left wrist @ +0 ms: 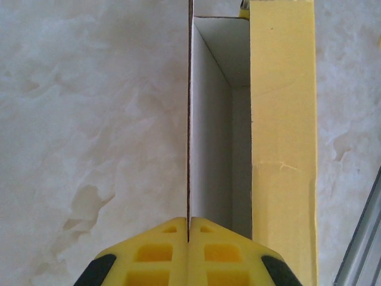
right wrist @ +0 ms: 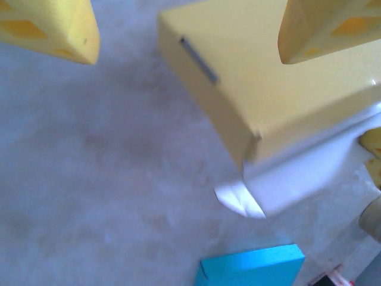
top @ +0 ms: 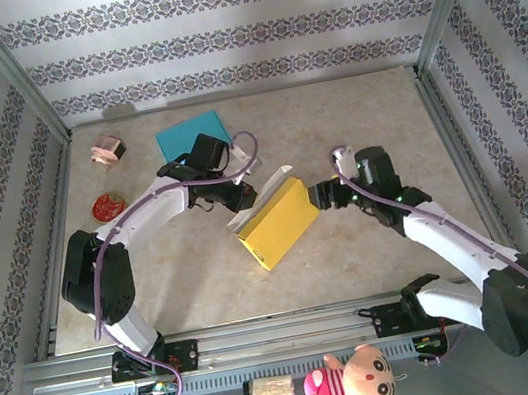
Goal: Fold the paper box
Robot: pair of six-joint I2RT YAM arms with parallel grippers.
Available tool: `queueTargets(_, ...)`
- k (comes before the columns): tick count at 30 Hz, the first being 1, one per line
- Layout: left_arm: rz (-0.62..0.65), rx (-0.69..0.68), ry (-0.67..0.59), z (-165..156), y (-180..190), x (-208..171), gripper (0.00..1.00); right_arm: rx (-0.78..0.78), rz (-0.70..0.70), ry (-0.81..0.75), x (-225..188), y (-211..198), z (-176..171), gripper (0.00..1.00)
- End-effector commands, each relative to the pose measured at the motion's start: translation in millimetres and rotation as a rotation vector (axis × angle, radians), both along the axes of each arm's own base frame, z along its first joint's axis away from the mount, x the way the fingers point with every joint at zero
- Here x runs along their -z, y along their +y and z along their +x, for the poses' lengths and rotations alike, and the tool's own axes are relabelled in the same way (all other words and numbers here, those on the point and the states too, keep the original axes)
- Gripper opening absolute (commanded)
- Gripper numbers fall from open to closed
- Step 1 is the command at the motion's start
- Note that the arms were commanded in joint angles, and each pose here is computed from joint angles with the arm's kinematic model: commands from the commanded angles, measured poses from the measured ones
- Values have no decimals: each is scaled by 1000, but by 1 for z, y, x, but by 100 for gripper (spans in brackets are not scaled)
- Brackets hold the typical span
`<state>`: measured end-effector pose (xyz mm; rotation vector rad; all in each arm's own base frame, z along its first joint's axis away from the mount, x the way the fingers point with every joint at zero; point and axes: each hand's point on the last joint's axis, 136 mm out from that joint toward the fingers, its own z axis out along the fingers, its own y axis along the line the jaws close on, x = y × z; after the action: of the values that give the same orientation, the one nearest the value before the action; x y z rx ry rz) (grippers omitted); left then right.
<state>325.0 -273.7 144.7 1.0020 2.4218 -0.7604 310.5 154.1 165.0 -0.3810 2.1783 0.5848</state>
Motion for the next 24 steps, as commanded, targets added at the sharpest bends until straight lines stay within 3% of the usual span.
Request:
queueTargets(1,67,85,-51,-5,-2,-2,0,-261,-133,-111,-22,10,0,79)
queueTargets(3,71,111,-74,-4,-6,-4,0,-428,-56,-48,-21,23,-14,80)
queueTargets(5,79,132,-86,-2,-8,-2,0,-501,6,-17,-23,33,-15,80)
queueTargets(6,80,145,-87,-2,-10,-1,0,-540,35,-11,-23,38,-16,85)
queueTargets(7,81,155,-90,-3,-12,-1,0,-574,48,-18,-23,40,-17,97)
queueTargets(12,74,188,-91,-1,-19,-1,0,-757,65,-97,-16,47,-22,98)
queueTargets(16,73,197,-91,1,-21,1,0,-797,102,-65,-8,43,-16,98)
queueTargets(24,11,214,-111,3,-32,-12,0,-830,19,54,32,42,1,98)
